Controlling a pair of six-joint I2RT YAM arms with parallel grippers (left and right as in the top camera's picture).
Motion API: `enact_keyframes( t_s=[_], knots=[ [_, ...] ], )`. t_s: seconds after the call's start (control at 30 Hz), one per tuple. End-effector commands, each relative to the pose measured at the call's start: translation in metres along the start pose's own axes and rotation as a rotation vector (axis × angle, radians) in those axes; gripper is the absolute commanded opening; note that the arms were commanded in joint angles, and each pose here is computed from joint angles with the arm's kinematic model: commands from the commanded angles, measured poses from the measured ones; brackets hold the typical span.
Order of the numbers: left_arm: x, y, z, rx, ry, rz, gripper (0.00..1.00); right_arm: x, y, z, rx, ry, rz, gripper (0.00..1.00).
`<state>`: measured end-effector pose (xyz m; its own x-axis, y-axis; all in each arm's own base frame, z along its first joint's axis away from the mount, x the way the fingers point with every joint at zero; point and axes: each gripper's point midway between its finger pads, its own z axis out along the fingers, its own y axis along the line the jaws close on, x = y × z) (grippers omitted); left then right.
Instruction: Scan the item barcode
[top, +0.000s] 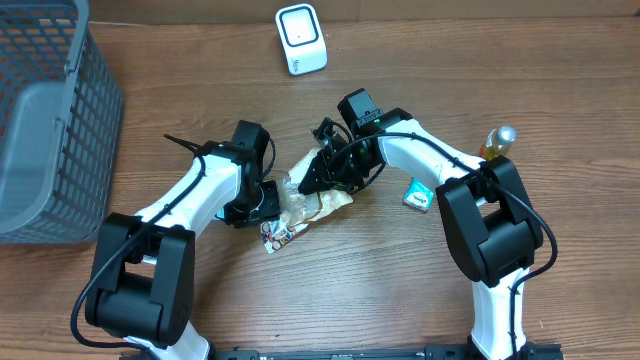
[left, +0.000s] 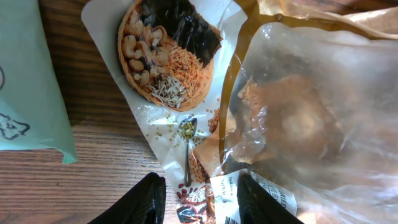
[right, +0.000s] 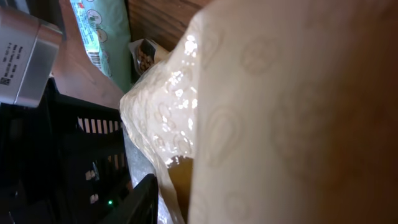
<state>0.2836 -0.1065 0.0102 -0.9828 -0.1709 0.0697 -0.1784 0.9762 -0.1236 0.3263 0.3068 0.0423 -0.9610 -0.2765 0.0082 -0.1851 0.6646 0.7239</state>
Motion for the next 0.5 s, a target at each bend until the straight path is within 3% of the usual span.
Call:
enact_keyframes(
  t_s=[0.0,0.33,0.47],
  knots=[
    [0.013,0.013,0.02,-0.053,0.057,-0.02,0.42,0.001,-0.006,0.005,0.013,0.005,0.001,0.33],
    [0.013,0.013,0.02,-0.053,0.058,-0.019,0.45,0.0,-0.008,0.002,0.007,0.002,0.004,0.26],
    [0.013,0.013,0.02,-0.053,0.058,-0.004,0.46,0.001,0.008,-0.009,-0.118,0.015,-0.079,0.24]
  ],
)
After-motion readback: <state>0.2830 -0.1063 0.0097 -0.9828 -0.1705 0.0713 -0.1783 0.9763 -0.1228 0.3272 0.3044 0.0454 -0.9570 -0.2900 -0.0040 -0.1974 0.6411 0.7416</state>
